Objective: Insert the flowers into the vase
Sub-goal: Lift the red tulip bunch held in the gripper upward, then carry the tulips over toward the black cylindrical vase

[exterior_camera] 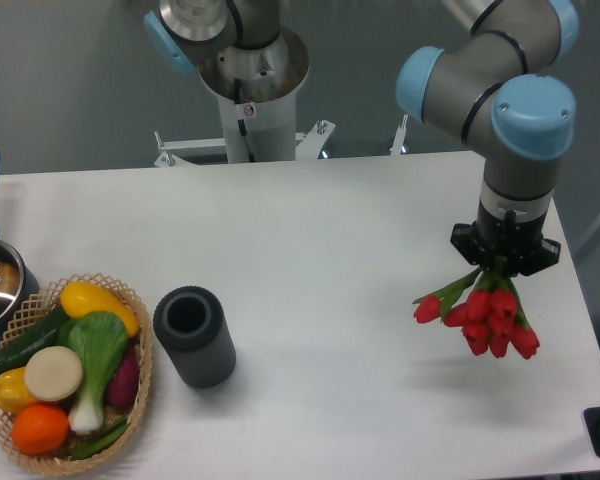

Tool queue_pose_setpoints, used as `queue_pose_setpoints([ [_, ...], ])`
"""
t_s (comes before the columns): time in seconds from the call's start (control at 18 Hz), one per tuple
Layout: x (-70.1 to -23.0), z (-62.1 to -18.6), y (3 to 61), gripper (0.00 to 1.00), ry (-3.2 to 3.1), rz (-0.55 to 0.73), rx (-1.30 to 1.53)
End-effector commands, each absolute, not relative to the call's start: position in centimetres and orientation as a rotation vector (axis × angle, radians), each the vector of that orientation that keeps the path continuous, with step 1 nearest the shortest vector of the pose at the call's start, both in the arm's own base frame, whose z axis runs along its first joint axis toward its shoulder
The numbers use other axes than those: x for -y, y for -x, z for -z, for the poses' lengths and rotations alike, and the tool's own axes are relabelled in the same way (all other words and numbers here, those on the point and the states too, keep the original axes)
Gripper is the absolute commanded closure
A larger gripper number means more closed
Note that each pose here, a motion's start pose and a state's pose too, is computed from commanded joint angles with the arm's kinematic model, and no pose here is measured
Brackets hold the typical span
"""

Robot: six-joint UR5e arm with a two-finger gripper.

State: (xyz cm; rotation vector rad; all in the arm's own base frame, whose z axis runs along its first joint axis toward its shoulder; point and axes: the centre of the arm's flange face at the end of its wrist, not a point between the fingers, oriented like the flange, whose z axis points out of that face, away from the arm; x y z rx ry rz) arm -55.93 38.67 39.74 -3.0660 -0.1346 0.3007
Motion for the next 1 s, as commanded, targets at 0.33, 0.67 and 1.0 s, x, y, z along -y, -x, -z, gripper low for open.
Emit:
queue_pose_setpoints([
  [0.33,-40.0,-42.9,54.5,1.00,2.879,-0.256,0.210],
  [0.67,-43.3,-46.2,52.0,1.00,2.559,-0.219,0.293],
  [1.0,-46.3,-47.7,48.6,1.00,2.244,0.191,0.289],
])
